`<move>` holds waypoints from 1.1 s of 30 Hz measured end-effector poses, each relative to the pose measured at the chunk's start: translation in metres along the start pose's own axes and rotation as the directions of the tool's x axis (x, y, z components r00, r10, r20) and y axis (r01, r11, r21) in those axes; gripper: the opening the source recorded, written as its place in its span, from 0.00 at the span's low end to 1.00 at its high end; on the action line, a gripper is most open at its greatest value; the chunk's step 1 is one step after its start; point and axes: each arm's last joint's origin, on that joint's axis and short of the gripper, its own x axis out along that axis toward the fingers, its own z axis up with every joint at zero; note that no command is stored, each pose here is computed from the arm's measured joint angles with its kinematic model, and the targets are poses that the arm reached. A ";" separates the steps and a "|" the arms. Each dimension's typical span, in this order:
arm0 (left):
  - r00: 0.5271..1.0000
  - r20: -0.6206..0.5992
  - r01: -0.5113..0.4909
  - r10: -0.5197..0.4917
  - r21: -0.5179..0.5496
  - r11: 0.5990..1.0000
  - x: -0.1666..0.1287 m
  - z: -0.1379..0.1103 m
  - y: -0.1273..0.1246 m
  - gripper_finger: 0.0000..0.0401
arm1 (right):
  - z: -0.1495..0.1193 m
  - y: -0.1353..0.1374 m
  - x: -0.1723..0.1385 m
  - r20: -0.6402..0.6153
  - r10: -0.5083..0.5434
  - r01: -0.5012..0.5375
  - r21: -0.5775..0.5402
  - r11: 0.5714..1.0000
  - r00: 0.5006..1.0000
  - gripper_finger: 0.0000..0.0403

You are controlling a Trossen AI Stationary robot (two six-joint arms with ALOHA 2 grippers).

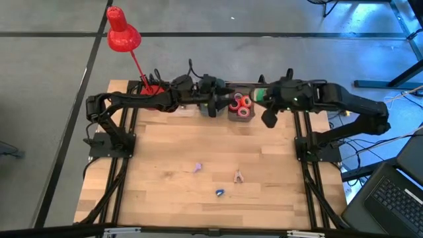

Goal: Pick and place Stapler, Stapler remover, tape
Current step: Put the green tape into the black bin

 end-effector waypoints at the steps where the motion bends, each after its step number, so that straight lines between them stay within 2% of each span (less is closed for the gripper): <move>1: 1.000 0.009 0.012 -0.012 0.004 1.000 0.000 0.001 -0.001 0.68 | -0.002 -0.005 0.002 -0.031 -0.026 0.026 0.004 1.000 0.999 0.10; 3: 0.999 0.035 0.031 -0.031 0.014 0.999 0.000 0.004 -0.003 0.69 | -0.002 -0.015 0.008 -0.067 -0.054 0.054 0.007 0.999 0.996 0.10; 8: 0.992 0.105 0.072 -0.075 0.038 0.997 0.000 0.010 -0.008 0.69 | 0.000 -0.039 0.038 -0.144 0.036 -0.033 0.026 0.999 0.989 0.10; 12: 0.981 0.158 0.112 -0.113 0.014 0.994 -0.001 0.015 -0.014 0.69 | 0.001 -0.059 0.075 -0.245 0.076 -0.067 0.045 0.997 0.967 0.10; 17: 0.980 0.160 0.122 -0.119 -0.009 0.993 0.000 0.015 -0.016 0.69 | -0.004 -0.077 0.127 -0.372 0.154 -0.134 0.080 0.988 0.915 0.10; 23: 0.980 0.160 0.124 -0.118 -0.028 0.992 0.000 0.015 -0.016 0.69 | -0.017 -0.085 0.180 -0.498 0.166 -0.157 0.060 0.986 0.851 0.10; 27: 0.980 0.160 0.124 -0.119 -0.028 0.992 0.000 0.015 -0.016 0.69 | -0.024 -0.086 0.206 -0.534 0.173 -0.181 0.038 0.983 0.828 0.10; 33: 0.980 0.160 0.124 -0.118 -0.028 0.992 0.000 0.015 -0.016 0.69 | -0.036 -0.088 0.239 -0.575 0.219 -0.221 0.067 0.973 0.789 0.10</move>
